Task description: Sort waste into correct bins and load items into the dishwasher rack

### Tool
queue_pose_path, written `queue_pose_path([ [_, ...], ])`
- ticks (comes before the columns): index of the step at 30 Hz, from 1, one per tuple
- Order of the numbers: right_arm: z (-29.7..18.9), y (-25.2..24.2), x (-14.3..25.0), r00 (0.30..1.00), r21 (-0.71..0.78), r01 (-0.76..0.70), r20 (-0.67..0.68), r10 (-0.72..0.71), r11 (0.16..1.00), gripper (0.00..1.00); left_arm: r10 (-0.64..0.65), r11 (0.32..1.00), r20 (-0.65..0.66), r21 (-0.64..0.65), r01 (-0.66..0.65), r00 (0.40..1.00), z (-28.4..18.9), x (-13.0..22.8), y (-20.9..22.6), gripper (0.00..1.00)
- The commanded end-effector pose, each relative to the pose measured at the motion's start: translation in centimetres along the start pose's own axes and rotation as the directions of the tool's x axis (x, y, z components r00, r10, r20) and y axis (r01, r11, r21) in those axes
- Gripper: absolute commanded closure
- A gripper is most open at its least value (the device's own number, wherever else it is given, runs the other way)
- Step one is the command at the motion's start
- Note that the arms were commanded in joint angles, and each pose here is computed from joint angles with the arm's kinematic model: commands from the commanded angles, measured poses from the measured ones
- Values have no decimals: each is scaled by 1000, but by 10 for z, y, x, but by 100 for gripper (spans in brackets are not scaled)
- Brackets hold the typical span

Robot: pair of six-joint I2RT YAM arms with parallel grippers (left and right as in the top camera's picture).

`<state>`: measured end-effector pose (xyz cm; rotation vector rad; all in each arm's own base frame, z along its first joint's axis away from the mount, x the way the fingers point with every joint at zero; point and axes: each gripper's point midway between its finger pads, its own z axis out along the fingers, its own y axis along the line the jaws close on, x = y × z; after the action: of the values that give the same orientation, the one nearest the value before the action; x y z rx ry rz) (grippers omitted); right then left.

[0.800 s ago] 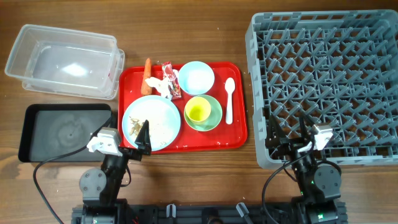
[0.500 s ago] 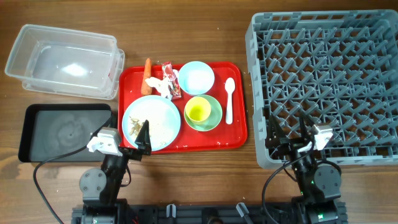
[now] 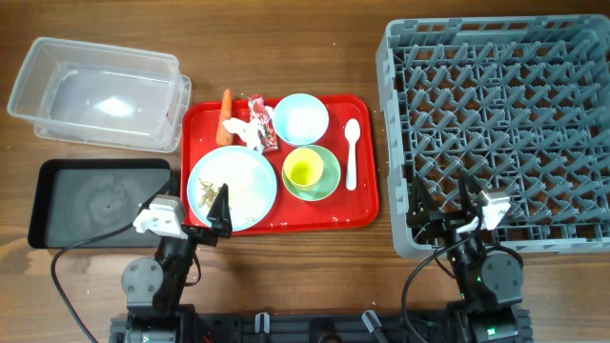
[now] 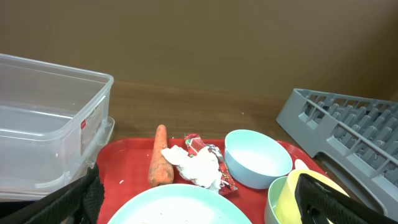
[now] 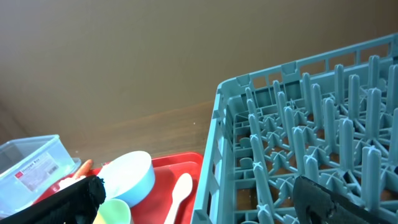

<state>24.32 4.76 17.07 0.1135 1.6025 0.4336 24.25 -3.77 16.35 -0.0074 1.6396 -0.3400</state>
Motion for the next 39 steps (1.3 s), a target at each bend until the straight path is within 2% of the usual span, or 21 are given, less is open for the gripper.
queue_pose_path([
  [1,0,0,-4,990,0,-143,18,143,990,0,5,1000,-10,2,-5,1000,1,5,1,0],
  [4,0,0,-2,958,-5,-288,6,288,958,0,2,998,-20,70,0,1000,0,6,-11,0],
  [7,-1,11,-3,965,-61,-263,-10,263,963,0,8,996,-4,91,-7,1000,0,2,-15,0],
  [8,-3,21,-16,982,-99,-185,7,187,978,0,39,987,142,149,-60,989,-4,-33,-29,0],
  [10,-8,29,-36,990,-119,-130,46,136,984,0,64,980,289,162,-115,955,-13,-68,-37,0],
  [11,-11,33,-47,991,-128,-109,65,118,986,0,71,980,341,154,-130,938,-17,-82,-39,0],
  [13,-16,40,-66,993,-133,-68,85,79,989,0,73,979,361,151,-136,930,-22,-97,-42,0],
  [15,-18,48,-77,999,-126,-36,29,40,991,0,47,985,277,148,-91,960,-17,-101,-42,0],
  [18,-9,52,-82,987,-64,-48,-159,38,997,0,-26,989,150,146,4,988,-7,-120,-45,0],
  [20,4,57,-80,949,-44,-38,-314,22,998,0,-49,989,79,142,37,996,2,-137,-49,0],
  [23,25,57,-81,853,40,-44,-519,58,998,0,-88,983,-119,149,105,989,24,-157,-59,0],
  [24,33,58,-84,812,68,-47,-579,78,997,0,-110,979,-214,145,142,971,32,-158,-62,0],
  [26,50,62,-90,745,100,-50,-659,104,994,0,-161,971,-420,92,218,893,45,-151,-65,0],
  [27,57,62,-91,721,115,-49,-683,114,992,0,-172,969,-471,75,234,865,49,-148,-67,0],
  [28,70,60,-89,688,135,-45,-715,129,990,0,-189,965,-572,41,258,798,56,-140,-70,0],
  [30,85,60,-76,637,146,-64,-755,153,987,0,-240,942,-667,16,336,706,67,-125,-79,0],
  [31,90,62,-67,608,138,-86,-777,161,987,0,-275,908,-722,23,419,635,73,-113,-91,0],
  [33,93,59,-56,576,152,-87,-799,174,985,6,-260,885,-791,35,464,554,81,-90,-105,0],
  [35,94,58,-53,566,160,-88,-804,181,983,7,-221,898,-838,25,439,500,86,-66,-111,3],
  [37,93,58,-53,566,160,-88,-804,181,983,7,-145,943,-886,11,333,440,92,-26,-117,21],
  [39,92,57,-51,560,164,-86,-808,184,983,7,-76,984,-919,-8,175,387,98,15,-118,27],
])
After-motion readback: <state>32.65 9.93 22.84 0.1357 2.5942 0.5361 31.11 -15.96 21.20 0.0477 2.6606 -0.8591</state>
